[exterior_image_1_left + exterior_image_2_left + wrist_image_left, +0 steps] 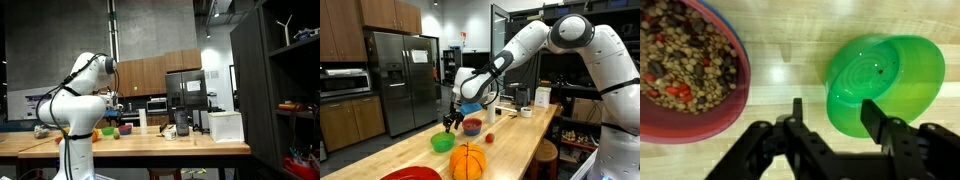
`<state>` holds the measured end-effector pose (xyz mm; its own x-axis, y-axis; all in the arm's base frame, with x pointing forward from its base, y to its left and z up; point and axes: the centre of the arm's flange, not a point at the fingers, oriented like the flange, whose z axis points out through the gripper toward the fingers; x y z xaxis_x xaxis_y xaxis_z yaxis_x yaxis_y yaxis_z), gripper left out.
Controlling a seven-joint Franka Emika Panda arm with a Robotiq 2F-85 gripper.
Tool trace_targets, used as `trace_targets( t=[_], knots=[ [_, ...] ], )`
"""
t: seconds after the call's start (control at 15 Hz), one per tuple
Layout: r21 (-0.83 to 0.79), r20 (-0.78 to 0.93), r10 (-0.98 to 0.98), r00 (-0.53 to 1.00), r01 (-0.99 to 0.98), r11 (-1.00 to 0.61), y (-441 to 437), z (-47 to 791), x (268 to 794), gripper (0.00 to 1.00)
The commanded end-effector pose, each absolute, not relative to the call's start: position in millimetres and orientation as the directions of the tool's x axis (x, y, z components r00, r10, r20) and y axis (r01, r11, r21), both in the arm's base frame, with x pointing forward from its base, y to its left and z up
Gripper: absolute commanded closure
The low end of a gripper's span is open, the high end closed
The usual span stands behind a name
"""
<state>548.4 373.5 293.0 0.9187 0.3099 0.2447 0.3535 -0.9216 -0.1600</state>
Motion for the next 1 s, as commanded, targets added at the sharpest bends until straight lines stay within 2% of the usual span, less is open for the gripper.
trace_targets(
  t=[0.0, 0.07, 0.93],
  knots=[
    [-0.14, 0.243, 0.341, 0.908, 0.381, -0.914, 367, 306, 541, 0.07],
    [-0.133, 0.239, 0.349, 0.906, 0.386, -0.913, 366, 308, 540, 0.0],
    [-0.068, 0.169, 0.426, 0.889, 0.442, -0.895, 345, 356, 530, 0.0]
  ],
)
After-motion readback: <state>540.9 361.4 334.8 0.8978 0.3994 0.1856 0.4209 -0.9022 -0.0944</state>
